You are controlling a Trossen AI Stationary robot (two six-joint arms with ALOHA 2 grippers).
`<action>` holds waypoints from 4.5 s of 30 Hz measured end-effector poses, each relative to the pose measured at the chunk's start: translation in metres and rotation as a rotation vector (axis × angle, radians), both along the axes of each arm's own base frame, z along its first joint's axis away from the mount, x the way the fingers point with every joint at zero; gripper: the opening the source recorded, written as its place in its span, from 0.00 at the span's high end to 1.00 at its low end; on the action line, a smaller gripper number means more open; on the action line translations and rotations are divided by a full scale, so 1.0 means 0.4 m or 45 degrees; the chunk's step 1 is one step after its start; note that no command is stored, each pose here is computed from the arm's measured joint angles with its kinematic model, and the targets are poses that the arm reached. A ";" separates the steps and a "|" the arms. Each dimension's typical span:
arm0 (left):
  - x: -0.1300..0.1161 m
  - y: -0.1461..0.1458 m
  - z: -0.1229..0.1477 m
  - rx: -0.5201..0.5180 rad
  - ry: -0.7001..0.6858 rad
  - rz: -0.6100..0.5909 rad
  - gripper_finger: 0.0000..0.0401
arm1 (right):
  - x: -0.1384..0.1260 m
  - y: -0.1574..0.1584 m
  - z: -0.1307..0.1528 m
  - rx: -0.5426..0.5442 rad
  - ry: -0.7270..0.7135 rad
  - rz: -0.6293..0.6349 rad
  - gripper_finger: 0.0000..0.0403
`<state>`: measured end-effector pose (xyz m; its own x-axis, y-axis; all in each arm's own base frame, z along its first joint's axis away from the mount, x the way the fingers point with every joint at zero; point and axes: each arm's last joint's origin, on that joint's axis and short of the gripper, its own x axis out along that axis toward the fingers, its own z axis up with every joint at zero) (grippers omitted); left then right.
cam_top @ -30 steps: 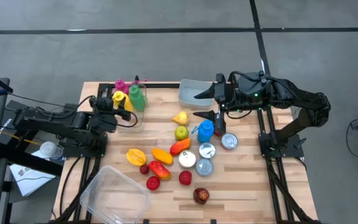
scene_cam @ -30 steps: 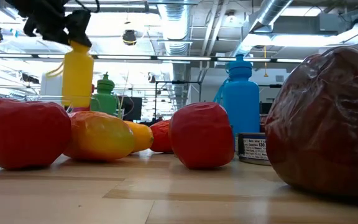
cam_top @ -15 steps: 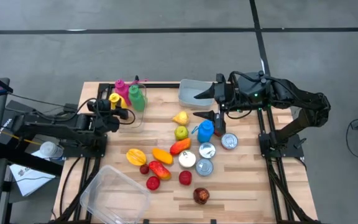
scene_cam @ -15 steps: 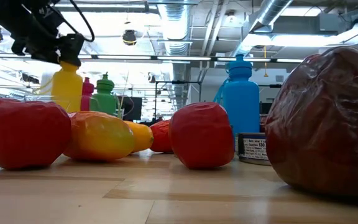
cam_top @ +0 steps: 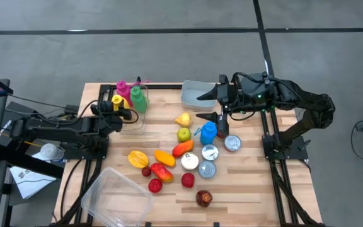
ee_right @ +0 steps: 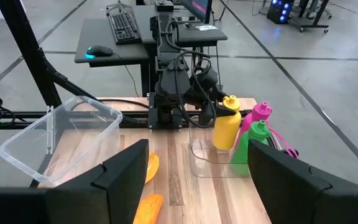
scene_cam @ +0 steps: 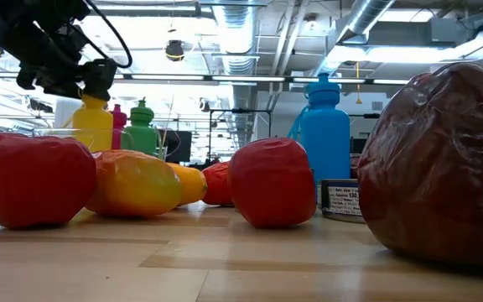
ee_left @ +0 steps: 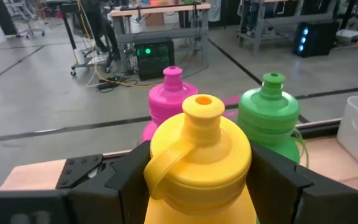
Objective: Pick & Place Food Item
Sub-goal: Put the yellow water bottle into the transparent bin, then put the blue water bottle into the transparent bin
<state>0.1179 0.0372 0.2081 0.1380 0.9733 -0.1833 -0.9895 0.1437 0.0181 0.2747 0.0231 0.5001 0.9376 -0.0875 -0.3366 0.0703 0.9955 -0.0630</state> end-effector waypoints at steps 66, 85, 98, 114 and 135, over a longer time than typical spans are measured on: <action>-0.004 -0.012 0.213 0.422 -0.256 -0.319 0.16 | -0.030 -0.014 -0.059 0.150 0.322 -0.167 0.34; -0.028 -0.068 0.339 0.483 -0.389 -0.537 0.17 | -0.085 -0.035 -0.396 0.112 0.462 -0.324 0.34; -0.028 -0.069 0.339 0.479 -0.390 -0.538 0.18 | -0.091 -0.062 -0.559 0.137 0.270 -0.358 0.34; -0.028 -0.069 0.339 0.479 -0.391 -0.538 0.19 | -0.098 -0.078 -0.575 0.096 0.332 -0.376 0.57; -0.028 -0.069 0.339 0.478 -0.395 -0.540 0.19 | -0.086 -0.082 -0.585 0.130 0.364 -0.340 0.90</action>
